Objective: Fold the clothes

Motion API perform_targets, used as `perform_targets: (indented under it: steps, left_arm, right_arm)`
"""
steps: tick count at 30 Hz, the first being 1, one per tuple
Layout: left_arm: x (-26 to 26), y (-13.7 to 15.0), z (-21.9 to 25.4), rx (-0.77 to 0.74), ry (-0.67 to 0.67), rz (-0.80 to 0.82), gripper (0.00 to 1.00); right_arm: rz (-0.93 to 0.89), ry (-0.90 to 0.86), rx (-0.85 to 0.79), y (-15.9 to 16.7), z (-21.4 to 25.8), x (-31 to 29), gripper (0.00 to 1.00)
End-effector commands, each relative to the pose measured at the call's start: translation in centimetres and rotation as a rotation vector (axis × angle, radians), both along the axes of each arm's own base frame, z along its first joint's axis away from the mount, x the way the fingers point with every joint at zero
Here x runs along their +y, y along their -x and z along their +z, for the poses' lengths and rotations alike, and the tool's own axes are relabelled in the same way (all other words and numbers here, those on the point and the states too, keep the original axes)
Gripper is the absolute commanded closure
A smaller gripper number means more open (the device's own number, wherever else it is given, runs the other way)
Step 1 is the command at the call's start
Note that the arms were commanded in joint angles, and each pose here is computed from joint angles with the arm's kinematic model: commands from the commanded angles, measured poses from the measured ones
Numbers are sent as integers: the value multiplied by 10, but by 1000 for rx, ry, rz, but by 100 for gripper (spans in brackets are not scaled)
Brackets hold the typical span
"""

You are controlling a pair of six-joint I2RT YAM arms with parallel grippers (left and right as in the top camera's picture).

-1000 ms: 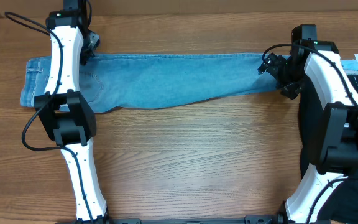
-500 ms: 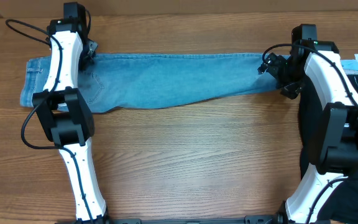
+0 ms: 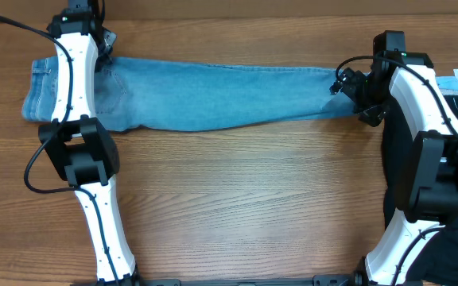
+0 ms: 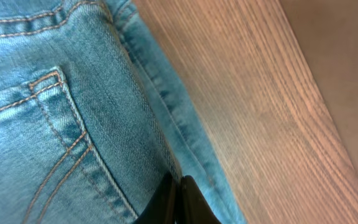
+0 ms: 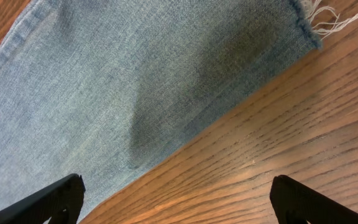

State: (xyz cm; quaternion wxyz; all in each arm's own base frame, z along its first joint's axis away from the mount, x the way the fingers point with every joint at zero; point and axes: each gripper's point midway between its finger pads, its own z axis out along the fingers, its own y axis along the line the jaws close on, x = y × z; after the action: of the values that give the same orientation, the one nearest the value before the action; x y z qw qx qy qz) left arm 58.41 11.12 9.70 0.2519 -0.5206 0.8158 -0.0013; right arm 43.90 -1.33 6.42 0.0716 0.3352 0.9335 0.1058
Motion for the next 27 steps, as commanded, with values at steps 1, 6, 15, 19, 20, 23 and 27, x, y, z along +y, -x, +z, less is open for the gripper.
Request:
perform_targets:
  steps: [1, 6, 15, 19, 20, 23, 27]
  left_arm:
    - [4, -5, -68, 78, -13, -12, 95]
    - [5, -32, -77, 31, -78, -220, 0]
    - [60, 21, 64, 20, -162, -48, 11]
    - [87, 29, 21, 81, -111, 12, 36]
    - [93, 27, 6, 89, -97, 34, 36]
    - [103, 14, -30, 58, -41, 68, 42]
    - [105, 5, -52, 42, -22, 70, 43]
  right_arm:
    - [-3, 9, 3, 0, -2, 0, 0]
    - [-3, 9, 3, 0, -2, 0, 0]
    - [-3, 9, 3, 0, -2, 0, 0]
    - [-3, 9, 3, 0, -2, 0, 0]
    - [-2, 10, 3, 0, -2, 0, 0]
    - [-3, 9, 3, 0, -2, 0, 0]
    - [-3, 9, 3, 0, -2, 0, 0]
